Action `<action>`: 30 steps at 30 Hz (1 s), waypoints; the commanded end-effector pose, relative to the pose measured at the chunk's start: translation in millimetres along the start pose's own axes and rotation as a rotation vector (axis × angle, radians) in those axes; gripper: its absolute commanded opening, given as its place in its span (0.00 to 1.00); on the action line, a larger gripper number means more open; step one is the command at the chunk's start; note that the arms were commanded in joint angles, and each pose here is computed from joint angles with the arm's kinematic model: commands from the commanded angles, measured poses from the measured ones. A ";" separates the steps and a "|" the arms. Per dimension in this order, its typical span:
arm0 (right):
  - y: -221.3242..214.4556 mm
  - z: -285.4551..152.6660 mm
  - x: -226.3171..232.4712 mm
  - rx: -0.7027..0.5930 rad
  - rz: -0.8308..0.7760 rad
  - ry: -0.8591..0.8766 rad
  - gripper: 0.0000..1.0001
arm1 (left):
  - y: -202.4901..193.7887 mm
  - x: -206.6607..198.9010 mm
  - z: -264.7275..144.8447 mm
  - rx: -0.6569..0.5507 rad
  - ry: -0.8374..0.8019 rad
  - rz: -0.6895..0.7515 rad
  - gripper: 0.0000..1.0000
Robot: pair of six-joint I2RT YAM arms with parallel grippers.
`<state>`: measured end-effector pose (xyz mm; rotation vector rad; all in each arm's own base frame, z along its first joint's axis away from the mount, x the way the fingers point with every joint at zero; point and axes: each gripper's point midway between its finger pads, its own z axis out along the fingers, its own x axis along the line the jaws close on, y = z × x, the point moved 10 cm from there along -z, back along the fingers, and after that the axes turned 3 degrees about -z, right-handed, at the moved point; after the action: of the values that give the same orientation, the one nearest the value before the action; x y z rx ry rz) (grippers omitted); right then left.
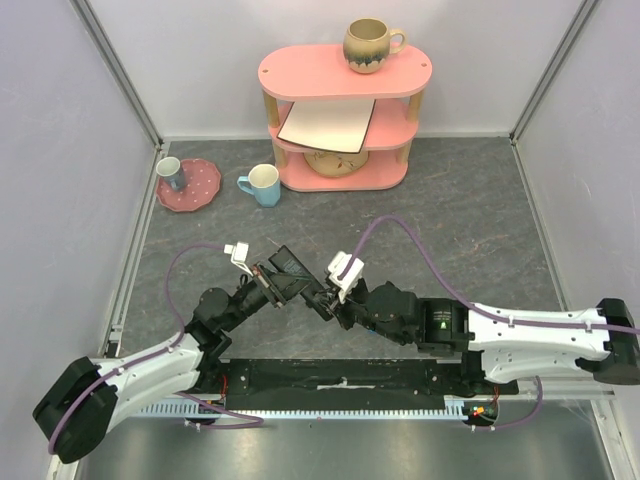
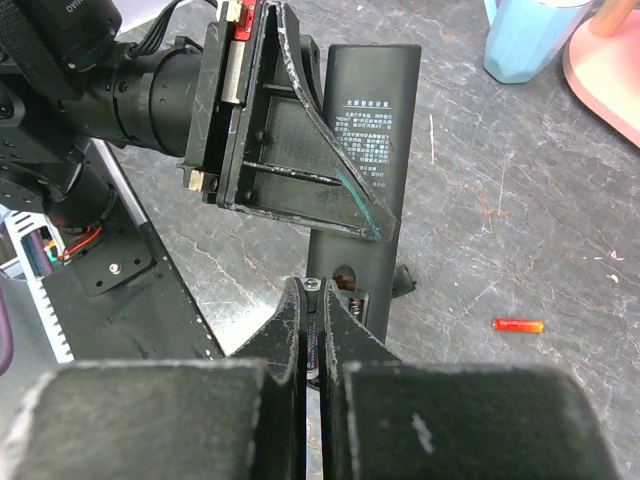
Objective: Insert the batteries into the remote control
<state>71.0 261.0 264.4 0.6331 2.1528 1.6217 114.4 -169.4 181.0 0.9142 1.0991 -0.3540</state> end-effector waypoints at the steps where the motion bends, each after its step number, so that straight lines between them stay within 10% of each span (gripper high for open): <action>1: -1.1 3.7 1.3 -0.034 -0.027 -0.063 0.00 | 8.8 -17.8 5.0 -0.040 -0.084 -0.038 0.02; 30: -22.7 23.3 13.1 -0.009 -0.035 -0.127 0.00 | 11.8 -23.7 3.0 -0.058 -0.083 -0.089 0.02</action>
<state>71.6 277.5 233.1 0.6411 2.0908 1.4920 112.6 -168.7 186.7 0.8619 1.1253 -0.4068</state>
